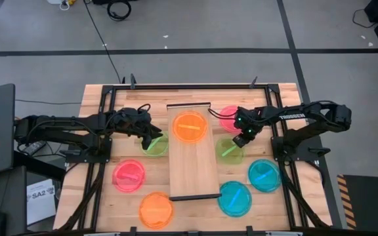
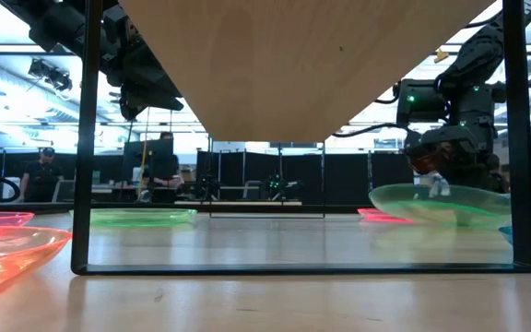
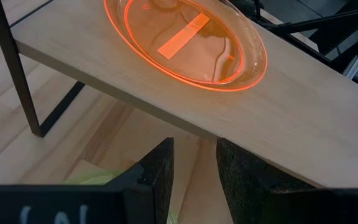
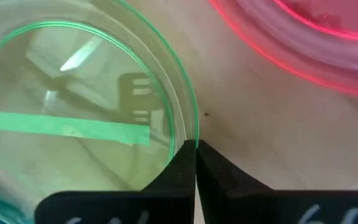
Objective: Place and stack plates onto a shelf
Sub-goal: Put the right green plate on the shelf
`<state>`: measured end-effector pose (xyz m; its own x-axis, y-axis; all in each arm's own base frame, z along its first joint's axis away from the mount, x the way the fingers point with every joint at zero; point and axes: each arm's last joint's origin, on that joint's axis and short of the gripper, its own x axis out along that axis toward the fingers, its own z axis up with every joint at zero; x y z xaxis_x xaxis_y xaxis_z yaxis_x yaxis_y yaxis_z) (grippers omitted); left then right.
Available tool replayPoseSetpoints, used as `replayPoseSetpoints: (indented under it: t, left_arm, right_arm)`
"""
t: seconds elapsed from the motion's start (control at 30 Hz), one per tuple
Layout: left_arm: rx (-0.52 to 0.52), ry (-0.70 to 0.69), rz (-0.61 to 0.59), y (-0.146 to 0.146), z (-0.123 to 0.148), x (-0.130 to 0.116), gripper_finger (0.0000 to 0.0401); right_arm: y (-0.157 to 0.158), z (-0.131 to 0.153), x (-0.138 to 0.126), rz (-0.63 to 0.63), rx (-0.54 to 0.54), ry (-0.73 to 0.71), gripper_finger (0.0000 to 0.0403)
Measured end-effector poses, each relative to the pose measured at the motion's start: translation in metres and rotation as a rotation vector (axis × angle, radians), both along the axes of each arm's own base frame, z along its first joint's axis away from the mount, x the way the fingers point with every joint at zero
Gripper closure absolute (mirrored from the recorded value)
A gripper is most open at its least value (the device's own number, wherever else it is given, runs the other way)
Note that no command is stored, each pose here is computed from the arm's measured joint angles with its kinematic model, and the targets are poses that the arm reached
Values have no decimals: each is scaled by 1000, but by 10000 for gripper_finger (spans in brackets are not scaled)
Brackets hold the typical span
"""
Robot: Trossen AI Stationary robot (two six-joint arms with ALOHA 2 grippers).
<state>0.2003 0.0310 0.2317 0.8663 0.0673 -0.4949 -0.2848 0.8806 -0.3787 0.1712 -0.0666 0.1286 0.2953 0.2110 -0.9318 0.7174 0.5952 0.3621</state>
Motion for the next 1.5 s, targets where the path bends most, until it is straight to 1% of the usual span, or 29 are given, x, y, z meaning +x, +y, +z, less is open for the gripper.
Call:
replayPoseSetpoints:
  t: [0.1,0.37,0.43,0.67,0.83,0.97,1.17,1.5]
  left_arm:
    - [0,0,0,0,0,0,273]
    - [0,0,0,0,0,0,273]
    - [0,0,0,0,0,0,273]
    - [0,0,0,0,0,0,273]
    - [0,0,0,0,0,0,273]
    - [0,0,0,0,0,0,273]
    - [0,0,0,0,0,0,273]
    - [0,0,0,0,0,0,273]
  right_arm:
    - [1,0,-1,-2,7,9,390]
    - [3,2,-5,4,37,26,397]
    - [4,6,-8,4,36,42,397]
    - [10,29,-24,-3,39,183,397]
    - [13,49,-35,-6,15,238,397]
    - [14,67,-40,-13,-27,229,398]
    - [10,102,-42,-50,-93,131,398]
    - [8,180,-49,-58,-199,-26,398]
